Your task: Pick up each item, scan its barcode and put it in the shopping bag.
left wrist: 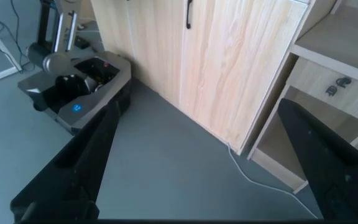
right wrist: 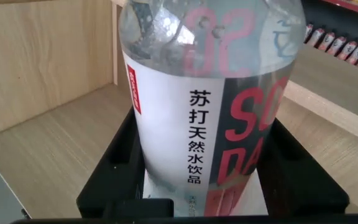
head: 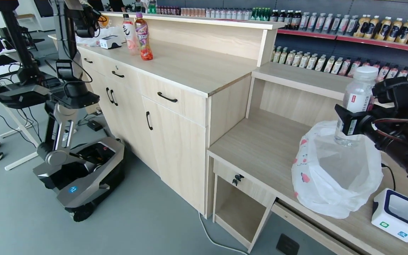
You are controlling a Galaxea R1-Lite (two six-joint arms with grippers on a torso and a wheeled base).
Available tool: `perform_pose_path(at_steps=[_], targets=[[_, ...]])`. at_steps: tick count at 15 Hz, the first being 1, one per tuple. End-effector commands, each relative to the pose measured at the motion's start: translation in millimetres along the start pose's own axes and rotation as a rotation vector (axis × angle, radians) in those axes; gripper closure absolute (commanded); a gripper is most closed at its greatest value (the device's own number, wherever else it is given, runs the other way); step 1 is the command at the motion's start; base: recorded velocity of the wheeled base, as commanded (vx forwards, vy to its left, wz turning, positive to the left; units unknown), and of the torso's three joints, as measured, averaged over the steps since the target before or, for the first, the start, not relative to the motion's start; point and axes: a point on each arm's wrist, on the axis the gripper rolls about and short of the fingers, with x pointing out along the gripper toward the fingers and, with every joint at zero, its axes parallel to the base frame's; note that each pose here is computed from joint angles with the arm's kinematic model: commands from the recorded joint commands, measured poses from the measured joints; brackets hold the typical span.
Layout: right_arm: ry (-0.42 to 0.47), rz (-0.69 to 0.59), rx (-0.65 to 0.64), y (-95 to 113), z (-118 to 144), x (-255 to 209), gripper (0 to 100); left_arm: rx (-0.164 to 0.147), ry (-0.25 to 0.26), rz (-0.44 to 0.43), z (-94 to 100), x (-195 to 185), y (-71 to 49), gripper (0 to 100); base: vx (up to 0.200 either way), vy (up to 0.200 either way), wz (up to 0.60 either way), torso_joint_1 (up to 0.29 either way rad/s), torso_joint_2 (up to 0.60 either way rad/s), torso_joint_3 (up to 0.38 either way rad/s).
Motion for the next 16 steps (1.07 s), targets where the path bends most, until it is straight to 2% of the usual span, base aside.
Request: perform_pose_path(at_steps=[1, 7, 13, 16], targets=[[0.083, 0.022, 0.001, 2.1, -41.4, 27.8, 100, 0.000, -0.001, 0.002, 0.1, 0.0, 0.0, 0, 0.000, 0.000, 0.00, -0.139, 0.37, 0.207], [0.087, 0.051, 0.034, 7.3, -75.9, 50.0, 100, 0.000, -0.001, 0.000, 0.1, 0.0, -0.1, 0, 0.000, 0.000, 0.00, -0.141, 0.37, 0.216], [0.122, 0.056, 0.065, 8.5, -91.1, 49.2, 100, 0.000, -0.001, 0.002, 0.1, 0.0, 0.0, 0, 0.000, 0.000, 0.00, -0.010, 0.02, 0.016], [0.131, 0.113, 0.066, 17.4, -120.7, 58.0, 100, 0.000, -0.001, 0.000, 0.1, 0.0, -0.1, 0, 0.000, 0.000, 0.00, 0.000, 0.00, 0.000]])
